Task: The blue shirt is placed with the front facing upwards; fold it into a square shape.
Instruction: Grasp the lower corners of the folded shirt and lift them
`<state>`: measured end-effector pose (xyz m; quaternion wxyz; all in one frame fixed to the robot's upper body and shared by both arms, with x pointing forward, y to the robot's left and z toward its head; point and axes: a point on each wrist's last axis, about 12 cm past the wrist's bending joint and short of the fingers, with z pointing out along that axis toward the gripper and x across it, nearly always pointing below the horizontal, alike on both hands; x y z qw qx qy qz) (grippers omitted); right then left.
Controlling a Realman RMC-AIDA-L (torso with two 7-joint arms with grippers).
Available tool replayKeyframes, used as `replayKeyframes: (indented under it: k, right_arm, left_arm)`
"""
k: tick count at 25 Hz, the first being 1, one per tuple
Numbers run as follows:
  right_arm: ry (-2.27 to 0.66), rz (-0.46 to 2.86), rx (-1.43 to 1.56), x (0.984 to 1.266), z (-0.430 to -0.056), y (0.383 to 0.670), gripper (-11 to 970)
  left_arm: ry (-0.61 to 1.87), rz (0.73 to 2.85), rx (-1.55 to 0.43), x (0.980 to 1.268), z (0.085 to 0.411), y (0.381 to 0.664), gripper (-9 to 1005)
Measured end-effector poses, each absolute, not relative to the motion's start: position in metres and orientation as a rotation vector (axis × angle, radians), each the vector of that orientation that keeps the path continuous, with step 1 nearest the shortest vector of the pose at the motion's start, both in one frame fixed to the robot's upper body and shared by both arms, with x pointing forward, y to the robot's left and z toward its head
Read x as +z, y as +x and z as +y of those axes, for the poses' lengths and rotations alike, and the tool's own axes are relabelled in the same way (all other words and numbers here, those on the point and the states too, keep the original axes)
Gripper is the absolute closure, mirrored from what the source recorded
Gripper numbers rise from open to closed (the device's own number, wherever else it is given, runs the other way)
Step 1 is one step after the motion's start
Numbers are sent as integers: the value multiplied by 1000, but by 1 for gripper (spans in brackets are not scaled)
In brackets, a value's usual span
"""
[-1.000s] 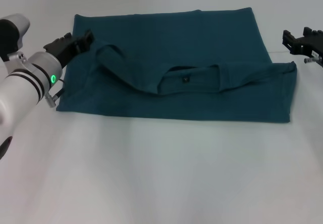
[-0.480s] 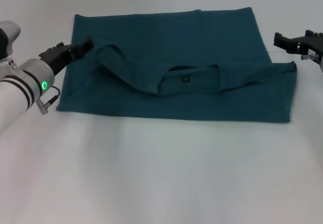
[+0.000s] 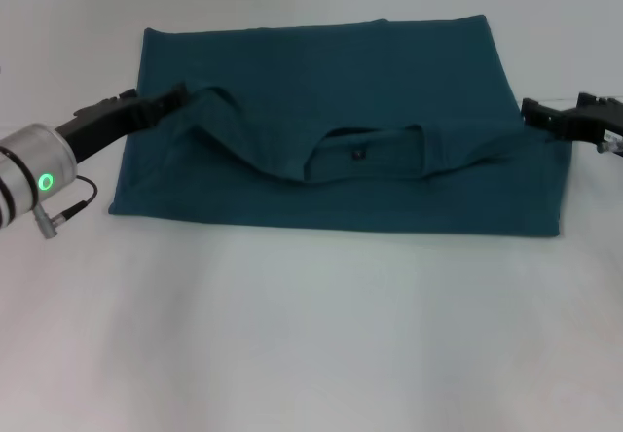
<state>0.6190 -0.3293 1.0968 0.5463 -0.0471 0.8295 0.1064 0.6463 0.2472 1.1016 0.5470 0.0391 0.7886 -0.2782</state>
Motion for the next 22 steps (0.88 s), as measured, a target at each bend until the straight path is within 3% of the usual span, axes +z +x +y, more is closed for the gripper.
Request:
replayKeyframes:
  k: [10, 22]
  right_arm:
    - [-182, 2022, 424, 1102, -336, 585, 28]
    - [-214, 2049, 505, 1106, -341, 574, 27]
  left_arm:
    - [254, 2046, -631, 1099, 274, 641, 145]
    - [360, 2137, -496, 1101, 285, 643, 147]
